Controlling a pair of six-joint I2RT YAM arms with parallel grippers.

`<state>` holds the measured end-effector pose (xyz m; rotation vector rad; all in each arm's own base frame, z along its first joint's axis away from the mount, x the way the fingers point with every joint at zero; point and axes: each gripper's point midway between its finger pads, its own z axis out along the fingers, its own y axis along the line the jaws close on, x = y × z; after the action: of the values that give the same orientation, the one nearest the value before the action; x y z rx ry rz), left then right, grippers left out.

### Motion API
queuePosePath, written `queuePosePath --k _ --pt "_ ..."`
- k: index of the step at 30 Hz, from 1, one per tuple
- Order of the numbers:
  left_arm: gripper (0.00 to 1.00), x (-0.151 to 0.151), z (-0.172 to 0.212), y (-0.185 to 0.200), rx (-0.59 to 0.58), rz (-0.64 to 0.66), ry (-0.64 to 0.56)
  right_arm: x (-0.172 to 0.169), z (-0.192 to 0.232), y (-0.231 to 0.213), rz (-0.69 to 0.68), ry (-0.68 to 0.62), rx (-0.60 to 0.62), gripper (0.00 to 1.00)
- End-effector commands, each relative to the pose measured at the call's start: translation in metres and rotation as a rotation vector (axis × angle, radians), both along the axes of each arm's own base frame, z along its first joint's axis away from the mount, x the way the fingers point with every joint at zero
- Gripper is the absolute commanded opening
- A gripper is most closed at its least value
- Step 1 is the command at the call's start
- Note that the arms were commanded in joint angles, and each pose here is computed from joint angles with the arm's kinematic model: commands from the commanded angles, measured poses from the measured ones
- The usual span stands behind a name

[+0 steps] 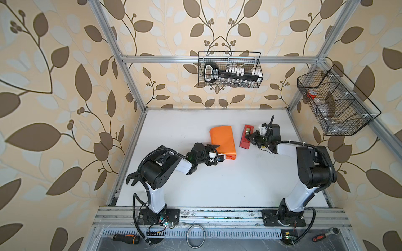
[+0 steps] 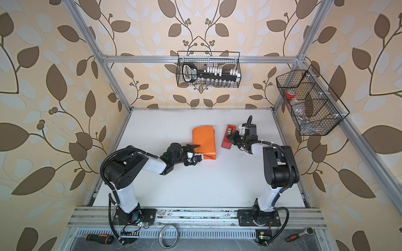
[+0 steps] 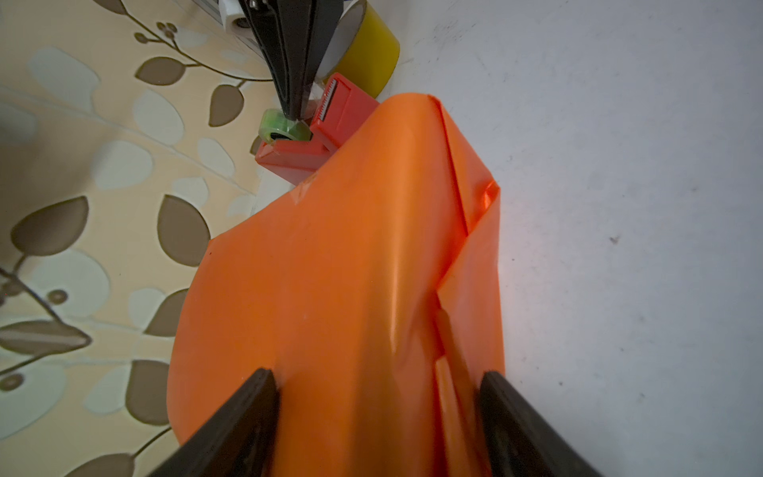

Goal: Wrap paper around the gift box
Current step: 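Pull a strip of clear tape from the dispenser with the right gripper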

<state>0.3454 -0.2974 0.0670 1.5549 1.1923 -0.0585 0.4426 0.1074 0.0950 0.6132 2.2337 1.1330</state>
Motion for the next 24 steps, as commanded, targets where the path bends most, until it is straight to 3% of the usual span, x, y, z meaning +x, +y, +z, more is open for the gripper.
queuePosePath --k 1,11,24 --pt "0.77 -0.014 -0.051 0.024 0.168 0.006 0.079 -0.003 0.036 0.014 0.031 -0.078 0.116 0.00" --pt "0.77 -0.014 -0.051 0.024 0.166 0.005 0.080 -0.036 0.032 0.027 0.038 -0.064 0.183 0.00" --pt "0.77 -0.014 -0.049 0.023 0.161 0.004 0.081 -0.081 -0.013 0.031 0.000 0.016 0.092 0.00"
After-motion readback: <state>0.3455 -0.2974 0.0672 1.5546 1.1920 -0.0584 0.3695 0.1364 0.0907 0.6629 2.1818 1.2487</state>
